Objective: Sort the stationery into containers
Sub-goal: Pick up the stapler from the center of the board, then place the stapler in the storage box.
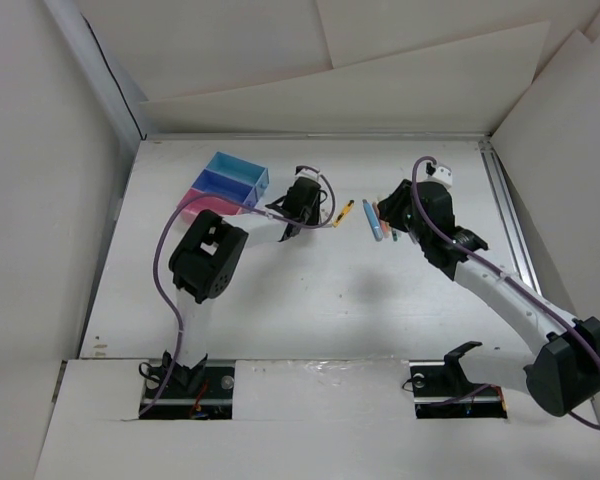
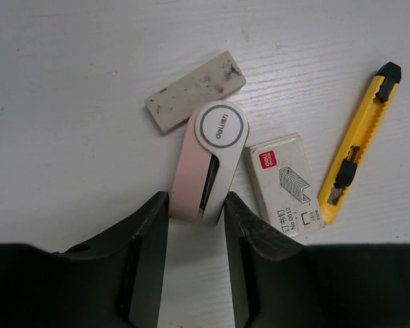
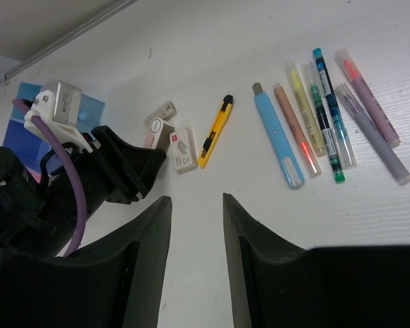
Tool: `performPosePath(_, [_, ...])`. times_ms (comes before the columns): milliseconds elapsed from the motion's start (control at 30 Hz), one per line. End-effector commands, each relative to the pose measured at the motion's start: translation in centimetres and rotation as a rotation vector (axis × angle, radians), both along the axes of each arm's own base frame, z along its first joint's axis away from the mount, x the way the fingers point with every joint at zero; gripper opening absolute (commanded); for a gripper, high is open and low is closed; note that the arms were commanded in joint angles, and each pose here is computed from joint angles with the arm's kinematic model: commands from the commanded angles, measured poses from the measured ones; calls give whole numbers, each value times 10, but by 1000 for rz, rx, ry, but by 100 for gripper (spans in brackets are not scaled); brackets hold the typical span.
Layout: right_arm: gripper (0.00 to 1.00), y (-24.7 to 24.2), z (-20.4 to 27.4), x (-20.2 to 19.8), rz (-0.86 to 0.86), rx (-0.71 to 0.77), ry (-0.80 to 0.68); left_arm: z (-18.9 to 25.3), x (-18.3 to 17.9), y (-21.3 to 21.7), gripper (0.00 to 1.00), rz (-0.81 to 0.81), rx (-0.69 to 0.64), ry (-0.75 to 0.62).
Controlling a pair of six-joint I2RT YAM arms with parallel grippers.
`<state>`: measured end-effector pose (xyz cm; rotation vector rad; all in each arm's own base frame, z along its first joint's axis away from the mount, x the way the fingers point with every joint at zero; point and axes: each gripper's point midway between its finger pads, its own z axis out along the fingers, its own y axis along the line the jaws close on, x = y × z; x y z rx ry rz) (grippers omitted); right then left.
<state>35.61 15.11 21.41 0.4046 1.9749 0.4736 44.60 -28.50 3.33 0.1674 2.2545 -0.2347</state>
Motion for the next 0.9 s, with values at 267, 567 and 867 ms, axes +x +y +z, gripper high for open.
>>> performPosePath(267, [42, 4, 20, 7, -4, 20, -62, 55, -24, 6, 9, -10, -132, -58])
performPosePath(567, [42, 7, 20, 6, 13, 26, -59, 154, -53, 86, 6, 289, -344, -237])
performPosePath(867, [42, 11, 24, 3, 31, 33, -66, 129, -60, 201, 6, 668, -498, -248])
